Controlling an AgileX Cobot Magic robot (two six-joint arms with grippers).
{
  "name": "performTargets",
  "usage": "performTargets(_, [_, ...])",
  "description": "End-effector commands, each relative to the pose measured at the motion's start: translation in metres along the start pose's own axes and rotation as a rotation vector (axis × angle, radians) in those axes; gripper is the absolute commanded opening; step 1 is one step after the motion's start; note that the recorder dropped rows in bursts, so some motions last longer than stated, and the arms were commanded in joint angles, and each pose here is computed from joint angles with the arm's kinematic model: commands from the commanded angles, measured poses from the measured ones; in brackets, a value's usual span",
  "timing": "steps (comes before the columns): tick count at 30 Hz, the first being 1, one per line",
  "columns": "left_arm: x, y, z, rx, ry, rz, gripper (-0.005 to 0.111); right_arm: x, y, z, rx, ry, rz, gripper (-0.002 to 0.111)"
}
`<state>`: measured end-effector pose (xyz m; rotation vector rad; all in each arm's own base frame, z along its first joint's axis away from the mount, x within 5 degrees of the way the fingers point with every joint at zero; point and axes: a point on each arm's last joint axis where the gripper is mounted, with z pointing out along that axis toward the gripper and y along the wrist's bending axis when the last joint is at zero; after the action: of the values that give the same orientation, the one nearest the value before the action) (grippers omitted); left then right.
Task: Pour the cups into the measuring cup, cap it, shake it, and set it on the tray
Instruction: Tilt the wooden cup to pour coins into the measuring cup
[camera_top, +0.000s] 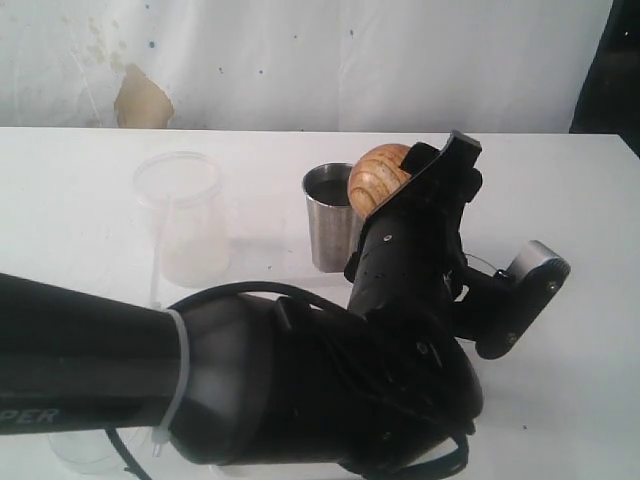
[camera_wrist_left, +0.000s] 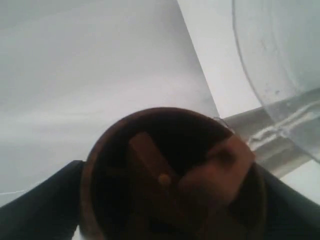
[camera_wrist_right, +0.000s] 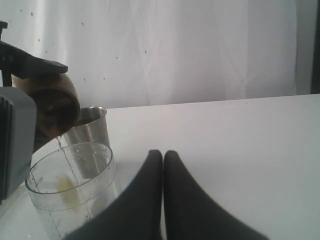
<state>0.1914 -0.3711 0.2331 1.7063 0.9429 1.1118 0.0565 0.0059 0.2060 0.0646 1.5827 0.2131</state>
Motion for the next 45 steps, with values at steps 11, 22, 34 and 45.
performTargets(11, [-0.01, 0.012, -0.019, -0.095, 0.001, 0.055, 0.0, 0.001, 0.0, 0.0, -0.007, -0.007, -0.001, 0.0])
performTargets(22, [-0.012, 0.012, -0.021, -0.096, -0.005, 0.146, 0.0, 0.001, 0.0, 0.0, -0.007, -0.007, -0.001, 0.0])
performTargets(34, [-0.015, -0.005, -0.013, -0.086, 0.097, 0.26, 0.0, 0.001, 0.0, 0.0, -0.007, -0.007, -0.001, 0.0])
performTargets(45, [-0.021, -0.003, -0.022, -0.101, 0.101, 0.302, 0.0, 0.001, 0.0, 0.0, -0.007, -0.007, -0.001, 0.0])
